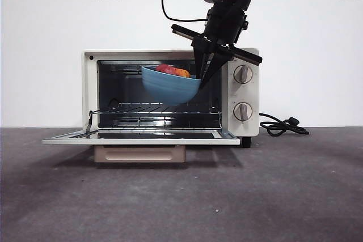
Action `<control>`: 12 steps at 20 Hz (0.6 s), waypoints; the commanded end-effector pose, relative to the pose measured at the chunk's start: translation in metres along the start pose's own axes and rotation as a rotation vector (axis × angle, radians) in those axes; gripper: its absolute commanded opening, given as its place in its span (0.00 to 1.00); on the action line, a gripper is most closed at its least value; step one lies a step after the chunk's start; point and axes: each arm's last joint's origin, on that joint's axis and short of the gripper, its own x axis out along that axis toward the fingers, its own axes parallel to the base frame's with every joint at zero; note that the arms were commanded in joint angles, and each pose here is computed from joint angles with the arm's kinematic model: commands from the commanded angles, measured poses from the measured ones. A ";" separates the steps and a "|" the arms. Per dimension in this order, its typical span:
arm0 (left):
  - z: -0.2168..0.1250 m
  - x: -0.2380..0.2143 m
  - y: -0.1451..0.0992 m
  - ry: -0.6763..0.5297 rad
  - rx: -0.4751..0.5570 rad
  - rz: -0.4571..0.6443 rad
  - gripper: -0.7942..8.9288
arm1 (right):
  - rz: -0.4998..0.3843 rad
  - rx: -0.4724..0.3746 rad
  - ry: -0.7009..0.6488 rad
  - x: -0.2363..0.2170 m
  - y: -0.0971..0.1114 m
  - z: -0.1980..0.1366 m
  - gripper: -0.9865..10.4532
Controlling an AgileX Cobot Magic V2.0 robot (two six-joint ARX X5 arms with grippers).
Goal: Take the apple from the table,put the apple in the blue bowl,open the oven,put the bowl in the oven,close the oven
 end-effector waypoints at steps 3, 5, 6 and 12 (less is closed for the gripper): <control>-0.003 -0.001 0.000 0.000 0.011 -0.001 0.08 | -0.011 0.110 -0.021 0.004 -0.002 0.005 0.08; -0.004 -0.001 0.000 0.005 0.010 0.000 0.08 | -0.034 0.135 -0.027 0.006 -0.004 0.005 0.08; -0.004 -0.001 0.000 0.009 0.009 0.000 0.08 | -0.040 0.136 -0.031 0.008 -0.004 0.005 0.08; -0.005 -0.001 0.000 0.014 0.008 0.001 0.08 | -0.052 0.131 -0.038 0.010 -0.005 0.005 0.09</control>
